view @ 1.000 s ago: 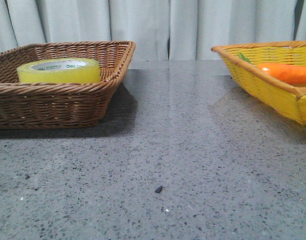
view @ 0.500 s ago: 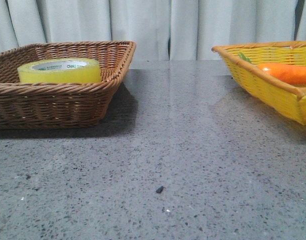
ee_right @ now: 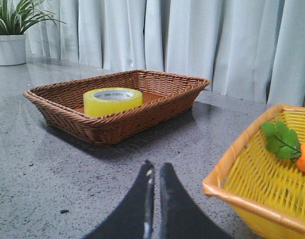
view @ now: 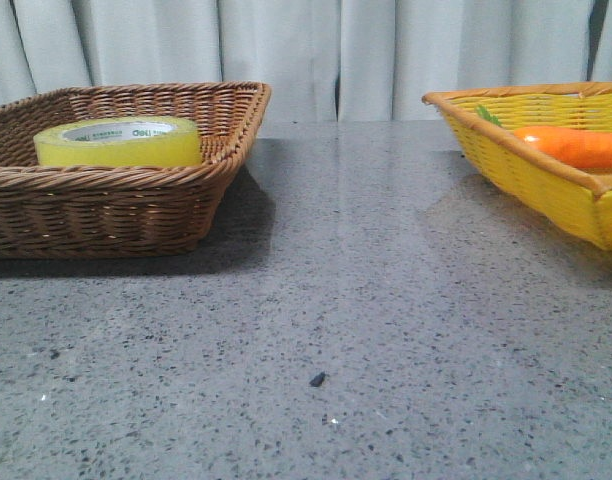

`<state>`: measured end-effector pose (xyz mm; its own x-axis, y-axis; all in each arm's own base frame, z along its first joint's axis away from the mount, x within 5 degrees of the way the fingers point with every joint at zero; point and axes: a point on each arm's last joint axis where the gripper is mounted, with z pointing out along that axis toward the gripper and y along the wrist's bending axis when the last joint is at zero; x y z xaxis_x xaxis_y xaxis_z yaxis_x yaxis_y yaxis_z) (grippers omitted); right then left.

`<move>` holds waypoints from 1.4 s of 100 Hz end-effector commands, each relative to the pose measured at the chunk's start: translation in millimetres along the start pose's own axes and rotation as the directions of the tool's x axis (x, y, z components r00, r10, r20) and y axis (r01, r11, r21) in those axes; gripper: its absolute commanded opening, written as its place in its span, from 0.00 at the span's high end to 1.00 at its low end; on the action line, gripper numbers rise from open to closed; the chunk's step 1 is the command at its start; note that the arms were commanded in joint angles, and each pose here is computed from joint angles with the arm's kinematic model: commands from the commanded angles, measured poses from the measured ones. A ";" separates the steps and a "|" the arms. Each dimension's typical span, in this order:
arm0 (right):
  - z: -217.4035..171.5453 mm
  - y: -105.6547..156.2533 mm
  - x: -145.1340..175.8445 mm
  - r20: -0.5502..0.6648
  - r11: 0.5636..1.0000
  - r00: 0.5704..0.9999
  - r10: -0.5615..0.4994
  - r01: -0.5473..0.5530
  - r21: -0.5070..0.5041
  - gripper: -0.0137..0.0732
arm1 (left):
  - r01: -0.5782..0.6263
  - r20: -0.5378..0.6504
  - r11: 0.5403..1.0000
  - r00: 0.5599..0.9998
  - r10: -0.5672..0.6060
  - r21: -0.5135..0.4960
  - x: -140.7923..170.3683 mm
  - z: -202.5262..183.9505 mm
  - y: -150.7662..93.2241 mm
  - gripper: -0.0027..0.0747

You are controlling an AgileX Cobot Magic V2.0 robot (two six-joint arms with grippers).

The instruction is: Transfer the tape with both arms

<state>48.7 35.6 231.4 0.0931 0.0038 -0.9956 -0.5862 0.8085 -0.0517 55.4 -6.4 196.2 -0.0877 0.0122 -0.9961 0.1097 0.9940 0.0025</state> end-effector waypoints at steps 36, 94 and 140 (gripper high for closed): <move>-0.2 -0.5 -15.5 0.097 1.000 0.995 -0.018 0.017 0.004 0.92 | 0.024 -0.065 1.000 0.998 -0.025 -0.015 9.6 -1.8 0.5 0.99; -0.6 -0.5 -15.1 0.101 1.000 0.995 -0.018 0.017 0.004 0.92 | 0.024 -0.065 1.000 0.998 -0.025 -0.015 9.6 -1.8 0.5 0.99; -4.2 -22.4 14.2 0.090 0.925 0.994 -0.064 0.026 0.379 0.92 | 0.024 -0.065 1.000 0.998 -0.025 -0.015 9.6 -1.8 0.5 0.99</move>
<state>57.9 20.3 216.8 0.1415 0.0052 -0.9899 -0.3244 0.9450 -0.0414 53.3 -6.0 183.2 -0.2312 0.0128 -0.9728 0.0990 0.9950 -0.0104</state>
